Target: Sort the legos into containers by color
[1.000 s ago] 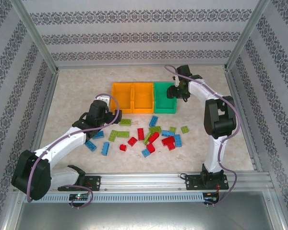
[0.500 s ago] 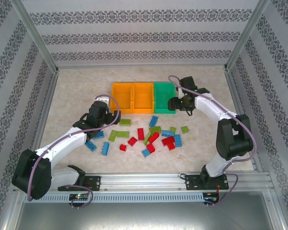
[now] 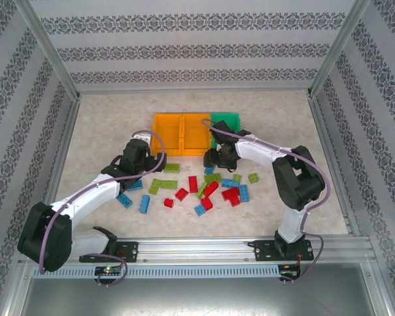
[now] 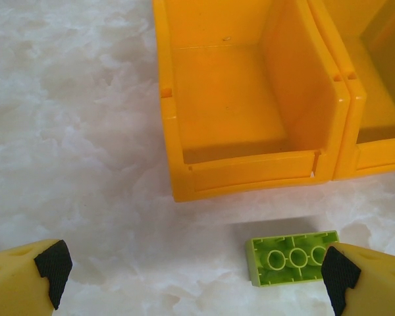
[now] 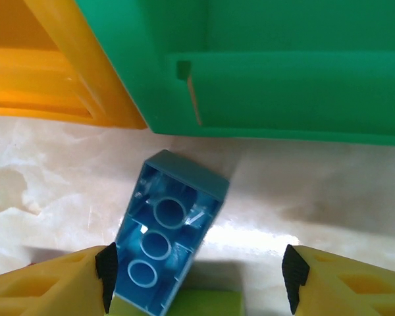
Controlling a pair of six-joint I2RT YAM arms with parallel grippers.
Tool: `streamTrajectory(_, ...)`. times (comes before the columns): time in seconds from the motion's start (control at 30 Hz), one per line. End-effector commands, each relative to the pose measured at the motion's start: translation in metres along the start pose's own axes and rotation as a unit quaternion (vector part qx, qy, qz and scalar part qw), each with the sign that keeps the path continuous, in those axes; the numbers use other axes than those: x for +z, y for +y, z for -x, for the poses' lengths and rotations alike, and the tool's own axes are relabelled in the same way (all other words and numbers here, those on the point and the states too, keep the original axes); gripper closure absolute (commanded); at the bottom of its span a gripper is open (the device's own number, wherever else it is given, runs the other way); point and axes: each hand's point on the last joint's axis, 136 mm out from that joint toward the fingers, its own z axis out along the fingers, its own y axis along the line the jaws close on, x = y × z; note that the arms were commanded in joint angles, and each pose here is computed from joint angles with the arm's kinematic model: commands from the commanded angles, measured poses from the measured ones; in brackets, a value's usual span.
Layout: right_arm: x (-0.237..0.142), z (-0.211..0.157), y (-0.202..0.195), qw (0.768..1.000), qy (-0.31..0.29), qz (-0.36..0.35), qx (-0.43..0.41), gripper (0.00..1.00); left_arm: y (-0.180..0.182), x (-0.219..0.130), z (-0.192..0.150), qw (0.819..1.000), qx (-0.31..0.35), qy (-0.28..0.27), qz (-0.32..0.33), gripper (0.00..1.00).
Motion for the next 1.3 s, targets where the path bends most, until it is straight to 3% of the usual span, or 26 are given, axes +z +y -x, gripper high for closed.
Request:
streamTrajectory(0.0, 0.004, 0.002, 0.007, 1.0, 0.001, -0.006, 0.029, 0.3, 0.001, -0.001, -0.012, 1.0, 0.006, 0.014, 0.008, 0.01)
streamTrajectory(0.33, 0.022, 0.001, 0.004, 0.999, 0.018, -0.045, 0.018, 0.36, 0.006, -0.002, -0.018, 1.0, 0.008, 0.018, 0.018, 0.01)
streamTrajectory(0.5, 0.029, -0.004, -0.004, 0.997, 0.033, -0.066, -0.001, 0.5, 0.008, -0.003, -0.017, 1.0, 0.009, 0.014, 0.022, 0.01)
streamTrajectory(0.7, 0.022, -0.001, 0.002, 0.998, 0.018, -0.061, -0.019, 0.75, 0.008, -0.005, -0.016, 1.0, 0.003, 0.014, 0.022, 0.01)
streamTrajectory(0.97, -0.039, 0.029, 0.025, 0.997, -0.067, -0.019, -0.039, 0.79, 0.012, -0.018, -0.015, 1.0, -0.002, 0.008, 0.024, 0.0)
streamTrajectory(1.1, -0.071, 0.055, 0.01, 0.993, -0.116, -0.023, -0.032, 0.79, 0.019, -0.029, -0.018, 0.999, -0.006, 0.003, 0.037, 0.0)
streamTrajectory(1.27, -0.074, 0.089, -0.025, 0.99, -0.128, -0.051, -0.02, 0.79, 0.022, -0.04, -0.027, 0.999, -0.009, 0.004, 0.043, 0.0)
